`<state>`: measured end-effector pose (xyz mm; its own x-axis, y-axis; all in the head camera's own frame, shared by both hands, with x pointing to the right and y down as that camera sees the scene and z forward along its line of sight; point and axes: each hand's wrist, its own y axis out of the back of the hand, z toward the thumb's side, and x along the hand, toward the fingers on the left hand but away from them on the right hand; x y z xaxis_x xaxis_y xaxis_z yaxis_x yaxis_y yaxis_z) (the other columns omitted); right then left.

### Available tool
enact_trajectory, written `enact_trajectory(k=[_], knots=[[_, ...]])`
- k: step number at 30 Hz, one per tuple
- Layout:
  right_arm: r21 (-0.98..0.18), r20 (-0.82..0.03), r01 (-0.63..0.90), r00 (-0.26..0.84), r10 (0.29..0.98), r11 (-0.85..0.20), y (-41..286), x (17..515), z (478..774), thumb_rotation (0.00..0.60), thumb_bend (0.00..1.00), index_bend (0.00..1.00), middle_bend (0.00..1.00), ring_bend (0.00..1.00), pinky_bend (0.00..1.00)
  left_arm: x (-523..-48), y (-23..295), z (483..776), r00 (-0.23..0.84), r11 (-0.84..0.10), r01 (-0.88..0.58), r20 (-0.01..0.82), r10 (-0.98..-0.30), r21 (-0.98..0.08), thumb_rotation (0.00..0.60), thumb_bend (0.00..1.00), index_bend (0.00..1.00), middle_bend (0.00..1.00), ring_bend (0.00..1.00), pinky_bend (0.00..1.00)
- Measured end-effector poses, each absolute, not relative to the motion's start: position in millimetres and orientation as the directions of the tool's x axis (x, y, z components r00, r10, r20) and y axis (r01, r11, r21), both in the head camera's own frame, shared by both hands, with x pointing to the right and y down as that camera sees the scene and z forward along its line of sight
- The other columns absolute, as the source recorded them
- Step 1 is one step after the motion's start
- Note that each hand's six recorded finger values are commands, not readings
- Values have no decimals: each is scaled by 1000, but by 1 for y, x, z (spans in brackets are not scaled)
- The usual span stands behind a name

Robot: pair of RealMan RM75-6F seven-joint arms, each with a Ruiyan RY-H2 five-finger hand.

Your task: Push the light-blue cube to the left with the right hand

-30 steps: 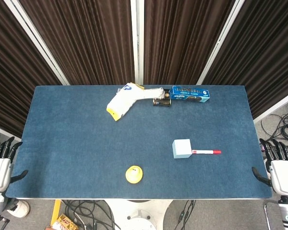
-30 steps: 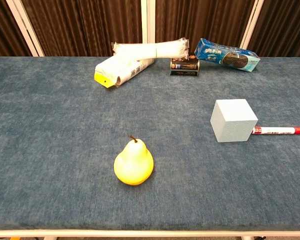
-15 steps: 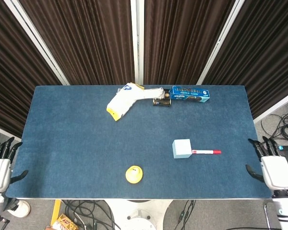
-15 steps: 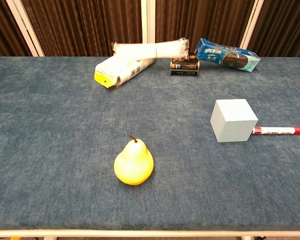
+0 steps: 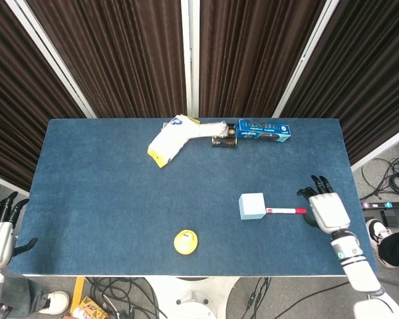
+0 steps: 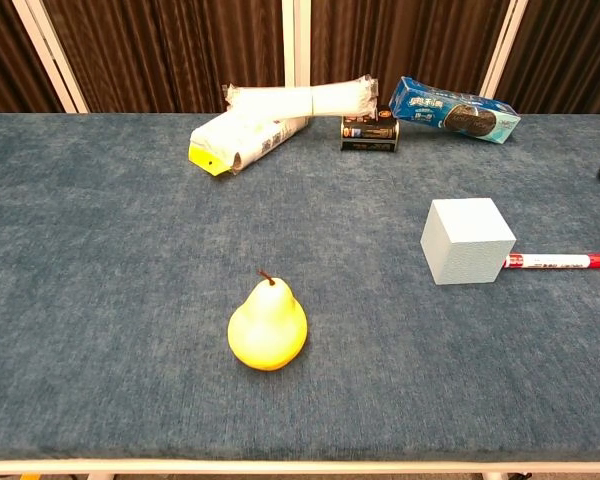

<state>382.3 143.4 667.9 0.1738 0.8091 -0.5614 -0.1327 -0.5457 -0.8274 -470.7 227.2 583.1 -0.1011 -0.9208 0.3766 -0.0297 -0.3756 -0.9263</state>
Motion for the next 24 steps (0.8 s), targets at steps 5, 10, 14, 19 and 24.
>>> enact_trajectory(k=[5,10,14,19,24], knots=[[-799,-601,-174,179,779,-576,147,375,693,600,190,388,377,25,63,-472,228,584,-103,-380,-30,381,-919,-925,600,63,219,154,123,95],[-779,-626,-199,174,760,-595,152,374,709,600,190,418,408,47,71,-472,229,584,-107,-383,-30,384,-917,-923,600,63,219,155,123,94],[-771,-635,-206,169,754,-603,154,373,716,600,191,430,427,52,73,-472,229,585,-107,-385,-30,386,-916,-923,600,63,219,155,123,95],[-761,-647,-213,166,744,-614,153,370,726,600,191,439,449,69,77,-472,228,585,-107,-382,-32,384,-917,-923,600,63,219,155,123,95],[-754,-655,-214,162,738,-621,152,368,734,600,199,457,460,76,80,-473,229,586,-110,-386,-33,388,-915,-922,600,63,219,155,123,95]])
